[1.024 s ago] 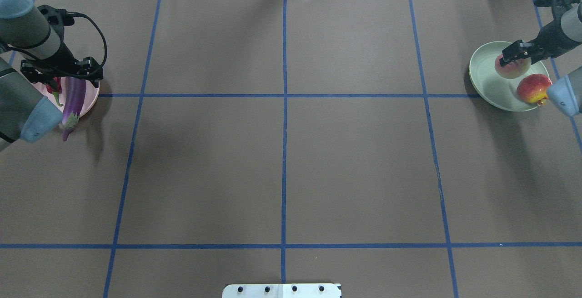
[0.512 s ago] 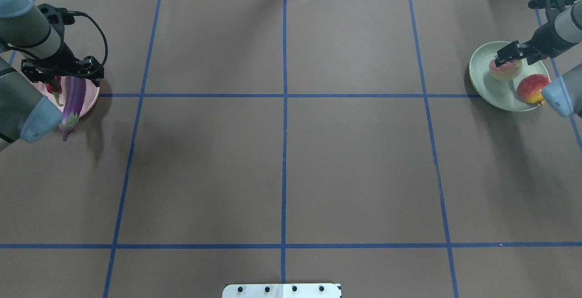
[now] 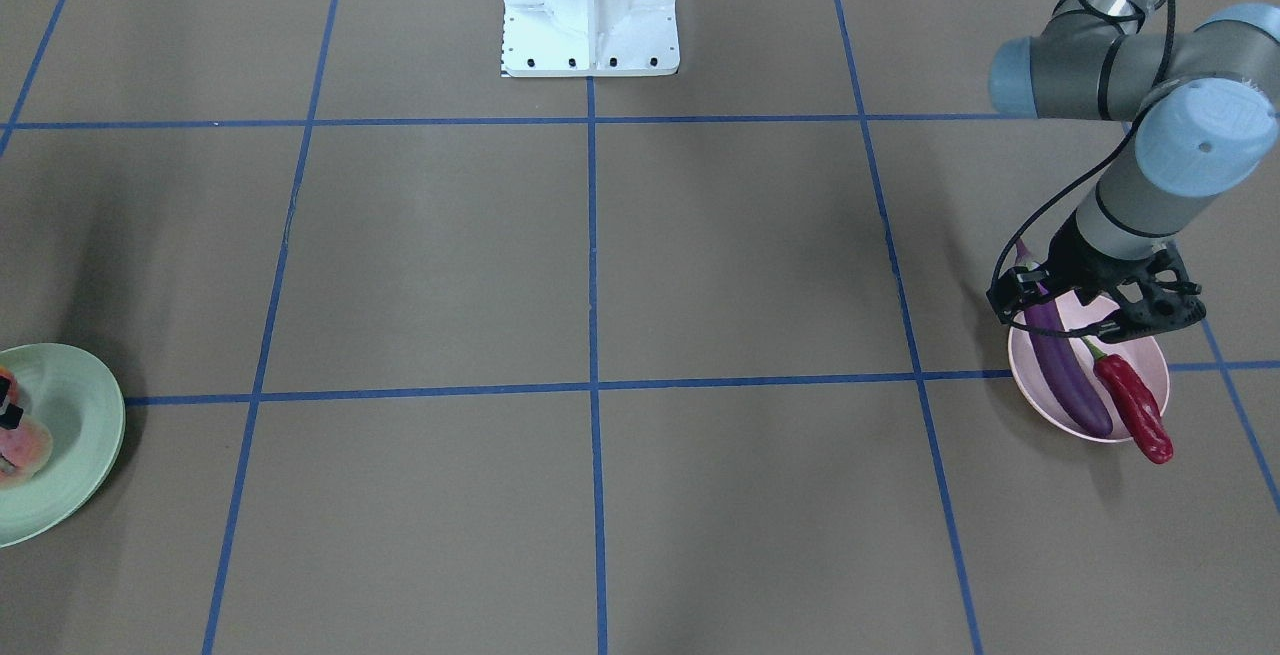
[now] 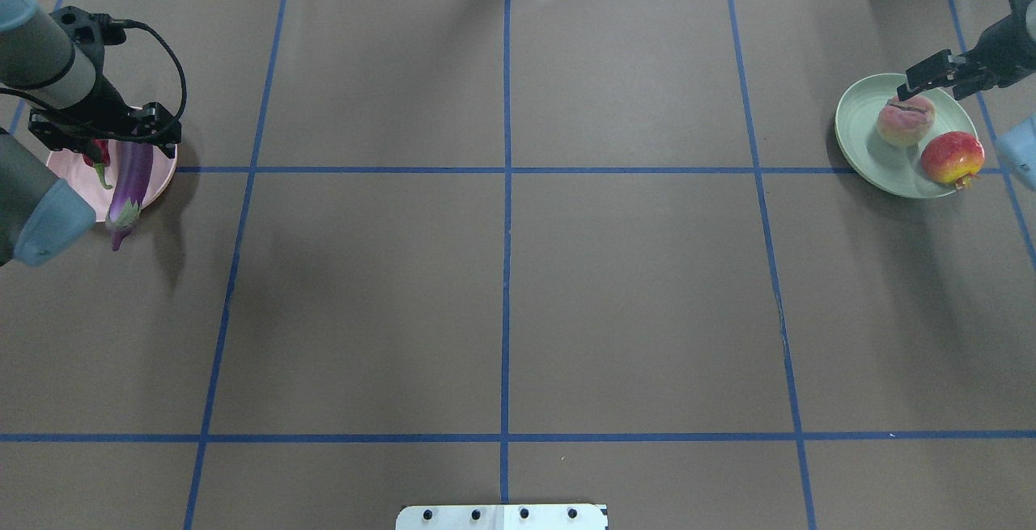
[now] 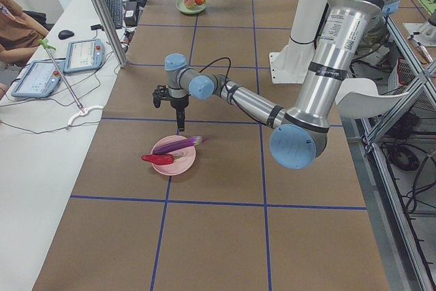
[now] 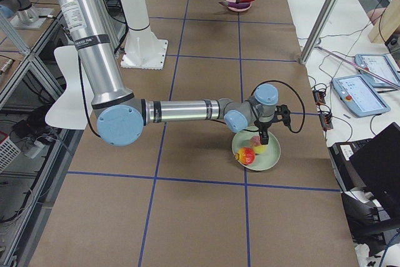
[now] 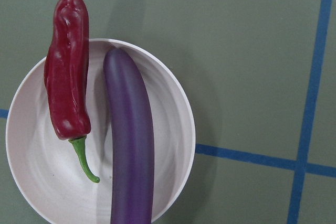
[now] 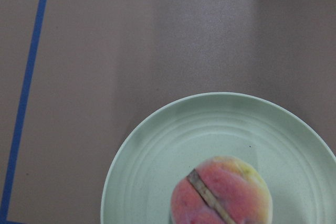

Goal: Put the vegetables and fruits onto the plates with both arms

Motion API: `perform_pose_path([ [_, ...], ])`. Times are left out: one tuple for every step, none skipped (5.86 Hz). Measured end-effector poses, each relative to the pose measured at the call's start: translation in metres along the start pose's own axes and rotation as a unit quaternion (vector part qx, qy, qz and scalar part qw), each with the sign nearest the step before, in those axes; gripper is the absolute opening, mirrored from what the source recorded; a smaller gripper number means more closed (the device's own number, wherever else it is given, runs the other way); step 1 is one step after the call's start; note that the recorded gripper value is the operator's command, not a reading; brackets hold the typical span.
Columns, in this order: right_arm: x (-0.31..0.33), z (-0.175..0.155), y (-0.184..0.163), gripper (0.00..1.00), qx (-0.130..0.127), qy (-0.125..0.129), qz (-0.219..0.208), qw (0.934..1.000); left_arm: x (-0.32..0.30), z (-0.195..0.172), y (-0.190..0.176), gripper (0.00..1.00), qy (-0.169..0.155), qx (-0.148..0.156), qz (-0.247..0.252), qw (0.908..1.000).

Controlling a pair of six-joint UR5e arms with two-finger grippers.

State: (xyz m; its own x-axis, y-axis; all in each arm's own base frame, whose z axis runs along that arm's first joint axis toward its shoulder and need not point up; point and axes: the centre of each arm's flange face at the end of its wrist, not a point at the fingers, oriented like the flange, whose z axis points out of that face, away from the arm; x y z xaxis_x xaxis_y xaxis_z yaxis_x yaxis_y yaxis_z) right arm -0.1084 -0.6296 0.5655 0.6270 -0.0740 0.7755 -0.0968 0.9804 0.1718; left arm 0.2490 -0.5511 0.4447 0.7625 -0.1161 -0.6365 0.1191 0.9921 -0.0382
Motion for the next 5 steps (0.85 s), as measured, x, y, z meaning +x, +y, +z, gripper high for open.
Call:
perform_pose_path([
  [0.012,-0.015,-0.001,1.00,0.006,-0.005,0.006,1.0000,-0.012,-0.011,0.014,1.00,0.014,-0.004,0.029,0.9995],
  [0.021,-0.024,-0.002,1.00,0.001,-0.005,0.005,1.0000,-0.031,-0.024,0.014,1.00,0.027,-0.005,0.060,0.9978],
  [0.036,-0.036,-0.004,1.00,-0.012,-0.007,0.001,0.9999,-0.061,-0.040,0.006,1.00,0.048,-0.009,0.078,0.9957],
  [0.053,-0.053,-0.002,1.00,-0.027,-0.008,-0.005,0.9996,-0.101,-0.054,0.002,1.00,0.068,-0.012,0.095,0.9931],
  [0.068,-0.070,0.010,1.00,-0.039,-0.004,-0.004,0.9992,-0.157,-0.066,0.004,1.00,0.075,-0.005,0.116,0.9904],
])
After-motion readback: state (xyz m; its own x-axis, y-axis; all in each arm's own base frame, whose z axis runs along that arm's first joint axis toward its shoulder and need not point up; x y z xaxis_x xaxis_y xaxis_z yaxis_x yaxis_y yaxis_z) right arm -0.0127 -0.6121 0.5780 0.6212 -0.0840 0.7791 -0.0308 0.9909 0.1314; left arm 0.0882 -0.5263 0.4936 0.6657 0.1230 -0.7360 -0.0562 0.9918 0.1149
